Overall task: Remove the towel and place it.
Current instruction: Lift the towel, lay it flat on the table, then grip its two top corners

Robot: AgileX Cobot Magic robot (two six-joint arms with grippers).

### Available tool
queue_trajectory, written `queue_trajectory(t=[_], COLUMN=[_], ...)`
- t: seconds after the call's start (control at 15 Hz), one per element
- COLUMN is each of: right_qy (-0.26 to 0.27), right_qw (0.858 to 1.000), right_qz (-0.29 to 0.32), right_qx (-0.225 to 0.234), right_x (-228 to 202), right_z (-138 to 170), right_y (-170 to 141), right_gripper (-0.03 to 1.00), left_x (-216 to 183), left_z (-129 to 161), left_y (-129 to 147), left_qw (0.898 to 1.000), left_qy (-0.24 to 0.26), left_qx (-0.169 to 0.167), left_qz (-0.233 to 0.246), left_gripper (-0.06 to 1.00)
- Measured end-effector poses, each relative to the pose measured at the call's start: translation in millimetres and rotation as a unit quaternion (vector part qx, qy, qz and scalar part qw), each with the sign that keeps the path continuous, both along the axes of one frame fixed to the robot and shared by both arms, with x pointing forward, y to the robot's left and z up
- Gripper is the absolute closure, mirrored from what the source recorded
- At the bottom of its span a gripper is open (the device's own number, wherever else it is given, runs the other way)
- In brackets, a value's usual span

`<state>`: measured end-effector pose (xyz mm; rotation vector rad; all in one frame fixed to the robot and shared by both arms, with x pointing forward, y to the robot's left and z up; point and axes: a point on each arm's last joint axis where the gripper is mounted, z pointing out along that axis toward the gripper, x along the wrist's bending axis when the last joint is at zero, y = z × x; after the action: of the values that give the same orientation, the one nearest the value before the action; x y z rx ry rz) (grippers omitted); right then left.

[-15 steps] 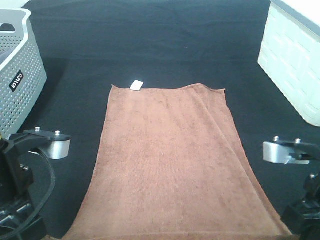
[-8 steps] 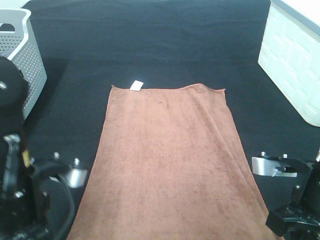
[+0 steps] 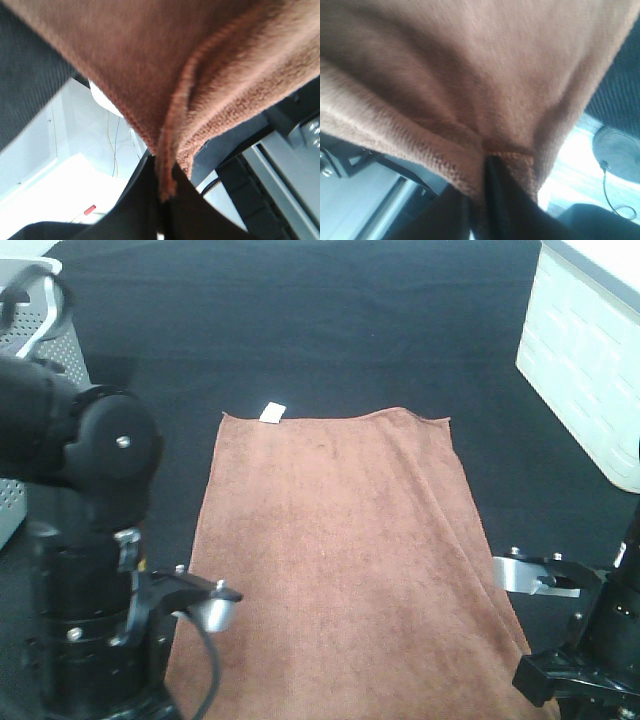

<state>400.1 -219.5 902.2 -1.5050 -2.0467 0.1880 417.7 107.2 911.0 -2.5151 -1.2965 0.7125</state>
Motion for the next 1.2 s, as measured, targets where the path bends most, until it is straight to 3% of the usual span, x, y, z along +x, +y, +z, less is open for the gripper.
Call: queue_trajectory(t=[0.13,0.4,0.53,0.67,0.8,0.87,1.0,1.2], right_qy=[-0.001,-0.001,0.001,0.007,0.009,0.0,-0.04,-0.158], right_qw=[1.0,1.0,1.0,1.0,1.0,1.0,0.999,0.987], right_qz=[0.002,0.001,-0.008,-0.009,-0.011,-0.013,-0.014,-0.022], right_qx=[0.002,0.002,0.001,0.001,0.004,0.009,0.021,0.023], right_x=[0.0,0.2,0.2,-0.6,-0.6,1.2,9.8,33.6], right_z=[0.0,0.0,0.2,0.7,2.6,6.7,19.9,49.4], right_y=[0.1,0.0,0.7,0.7,1.5,2.5,5.1,7.0], right_gripper=[0.84,0.6,0.42,0.3,0.27,0.27,0.27,0.27], left_x=[8.7,-0.2,-2.1,-2.4,-2.9,-3.0,-3.2,4.9], left_z=[-1.1,0.4,0.6,0.7,1.0,1.1,1.3,9.0], left_y=[-10.0,-22.2,-24.2,-24.2,-24.2,-24.5,-24.8,-31.9], left_qw=[1.0,1.0,1.0,1.0,0.999,0.999,0.999,0.999], left_qy=[-0.005,0.007,0.009,0.011,0.015,0.016,0.017,0.001], left_qx=[-0.009,-0.013,-0.009,0.009,0.02,0.02,0.019,0.002], left_qz=[0.003,-0.016,-0.007,0.023,0.039,0.042,0.045,0.035], left_gripper=[0.94,0.92,0.75,0.48,0.29,0.24,0.23,0.23])
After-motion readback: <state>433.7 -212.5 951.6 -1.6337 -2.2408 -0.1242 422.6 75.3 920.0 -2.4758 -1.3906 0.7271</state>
